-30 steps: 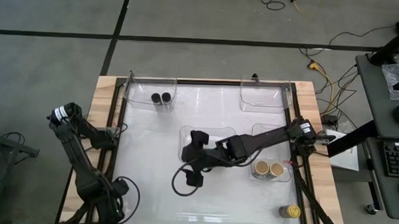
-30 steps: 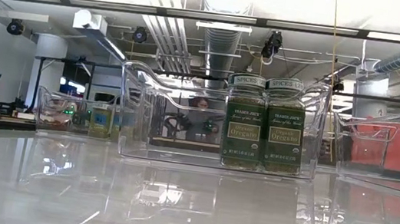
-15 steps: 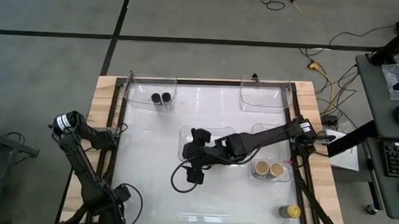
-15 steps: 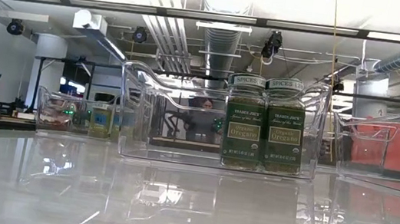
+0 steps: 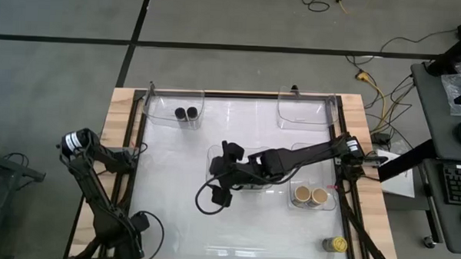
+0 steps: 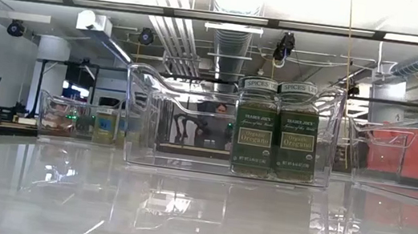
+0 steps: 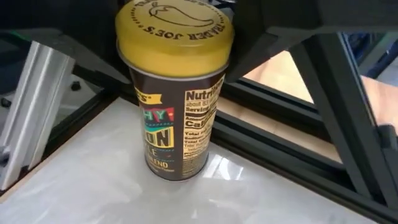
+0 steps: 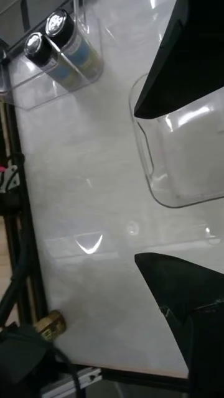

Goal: Sort spices by type
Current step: Put the left yellow seasoning bottle into the top right transparent bin

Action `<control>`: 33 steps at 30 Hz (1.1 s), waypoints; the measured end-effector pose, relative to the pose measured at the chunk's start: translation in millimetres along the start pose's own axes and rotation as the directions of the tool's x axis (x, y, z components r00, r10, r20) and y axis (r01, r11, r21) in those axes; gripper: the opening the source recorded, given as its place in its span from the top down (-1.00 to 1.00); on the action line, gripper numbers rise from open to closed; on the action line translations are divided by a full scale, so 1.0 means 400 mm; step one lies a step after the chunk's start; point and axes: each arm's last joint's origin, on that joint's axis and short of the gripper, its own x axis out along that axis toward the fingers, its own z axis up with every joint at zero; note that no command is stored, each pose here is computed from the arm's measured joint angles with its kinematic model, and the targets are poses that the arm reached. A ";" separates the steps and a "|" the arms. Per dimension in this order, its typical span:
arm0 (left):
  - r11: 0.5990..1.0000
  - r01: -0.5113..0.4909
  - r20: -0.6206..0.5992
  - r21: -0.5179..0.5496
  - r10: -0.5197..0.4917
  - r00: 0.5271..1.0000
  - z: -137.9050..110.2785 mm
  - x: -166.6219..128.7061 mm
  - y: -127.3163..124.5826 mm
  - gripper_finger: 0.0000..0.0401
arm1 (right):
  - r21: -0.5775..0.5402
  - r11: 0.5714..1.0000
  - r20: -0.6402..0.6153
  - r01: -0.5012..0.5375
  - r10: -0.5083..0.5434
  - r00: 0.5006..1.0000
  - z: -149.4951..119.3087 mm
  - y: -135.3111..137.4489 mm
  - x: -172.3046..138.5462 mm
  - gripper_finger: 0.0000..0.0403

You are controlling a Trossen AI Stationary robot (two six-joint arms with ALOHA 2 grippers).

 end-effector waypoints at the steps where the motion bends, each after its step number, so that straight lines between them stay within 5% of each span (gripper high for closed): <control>1: 1.000 0.001 0.005 0.008 -0.001 1.000 0.000 -0.001 0.002 -0.08 | 0.003 1.000 0.005 -0.002 0.002 1.000 0.004 0.000 -0.003 -0.79; 9: 0.984 -0.097 0.204 0.149 0.065 0.977 -0.003 -0.036 0.057 -0.04 | 0.061 0.998 0.023 -0.009 0.008 1.000 0.022 -0.001 -0.025 -0.79; 17: 0.930 -0.264 0.461 0.257 0.122 0.879 0.020 -0.082 0.103 -0.04 | 0.131 0.991 -0.018 -0.011 0.013 1.000 0.024 0.017 -0.073 -0.79; 29: 0.815 -0.530 0.622 0.233 0.294 0.726 0.170 -0.198 0.218 -0.04 | 0.133 0.979 -0.323 0.152 -0.102 0.941 -0.078 0.035 -0.107 -0.79; 33: 0.769 -0.585 0.597 0.257 0.350 0.722 0.220 -0.216 0.273 -0.04 | 0.068 0.981 -0.368 0.179 -0.142 0.919 -0.080 0.006 -0.107 -0.79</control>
